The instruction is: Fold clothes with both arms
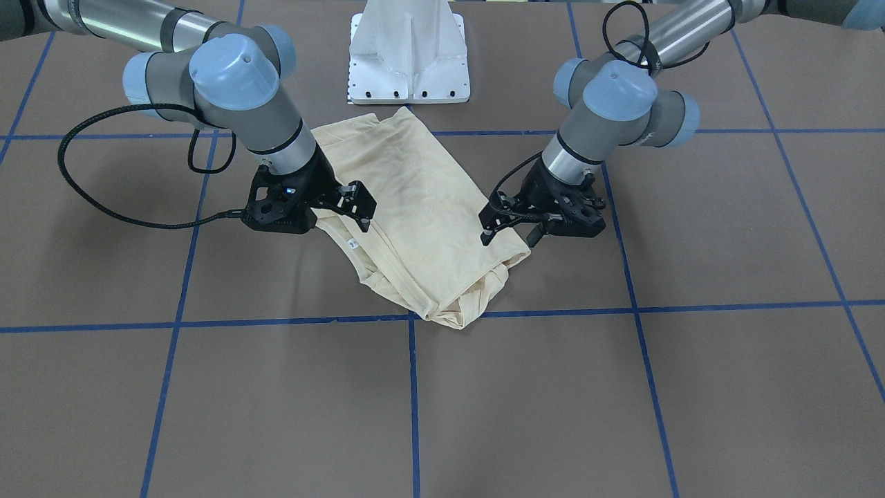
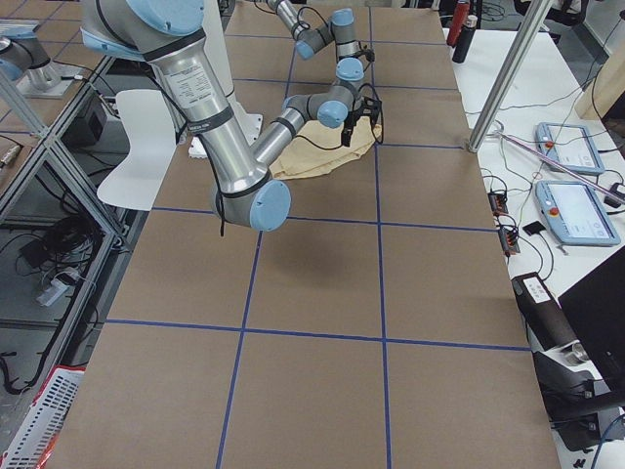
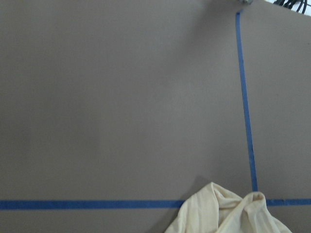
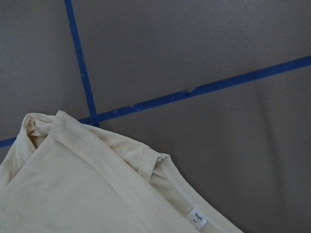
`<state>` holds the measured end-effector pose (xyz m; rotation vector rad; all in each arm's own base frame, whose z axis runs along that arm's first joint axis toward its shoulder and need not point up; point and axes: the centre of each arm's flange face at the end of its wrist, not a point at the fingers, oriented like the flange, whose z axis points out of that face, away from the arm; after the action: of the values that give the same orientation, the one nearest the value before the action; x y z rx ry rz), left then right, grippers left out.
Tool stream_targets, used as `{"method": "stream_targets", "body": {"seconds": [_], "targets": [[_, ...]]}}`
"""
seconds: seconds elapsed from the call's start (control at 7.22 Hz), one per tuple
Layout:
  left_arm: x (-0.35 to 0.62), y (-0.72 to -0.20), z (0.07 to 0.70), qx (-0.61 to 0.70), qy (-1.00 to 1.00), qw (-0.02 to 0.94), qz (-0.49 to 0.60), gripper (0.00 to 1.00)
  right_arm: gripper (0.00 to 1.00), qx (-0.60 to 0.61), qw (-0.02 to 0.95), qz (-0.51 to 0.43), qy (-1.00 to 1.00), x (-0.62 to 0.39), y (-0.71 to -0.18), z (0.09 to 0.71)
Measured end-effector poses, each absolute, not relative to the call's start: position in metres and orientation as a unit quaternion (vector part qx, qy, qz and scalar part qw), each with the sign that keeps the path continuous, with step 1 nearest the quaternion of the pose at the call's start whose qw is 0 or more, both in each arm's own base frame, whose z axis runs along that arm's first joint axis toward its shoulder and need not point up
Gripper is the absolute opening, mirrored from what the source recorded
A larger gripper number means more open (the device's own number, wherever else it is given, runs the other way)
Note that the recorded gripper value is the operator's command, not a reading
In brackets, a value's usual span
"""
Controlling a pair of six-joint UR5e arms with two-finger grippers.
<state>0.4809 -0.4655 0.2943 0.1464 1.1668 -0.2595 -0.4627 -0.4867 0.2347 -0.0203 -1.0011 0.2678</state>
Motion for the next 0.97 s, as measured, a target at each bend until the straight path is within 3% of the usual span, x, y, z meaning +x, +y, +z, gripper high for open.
{"method": "stream_targets", "body": {"seconds": [0.97], "targets": [[0.506,-0.449,0.348,0.058,0.508,0.849,-0.134,0.76,1.0,-0.007,0.873,0.126,-0.47,-0.463,-0.496,0.245]]}}
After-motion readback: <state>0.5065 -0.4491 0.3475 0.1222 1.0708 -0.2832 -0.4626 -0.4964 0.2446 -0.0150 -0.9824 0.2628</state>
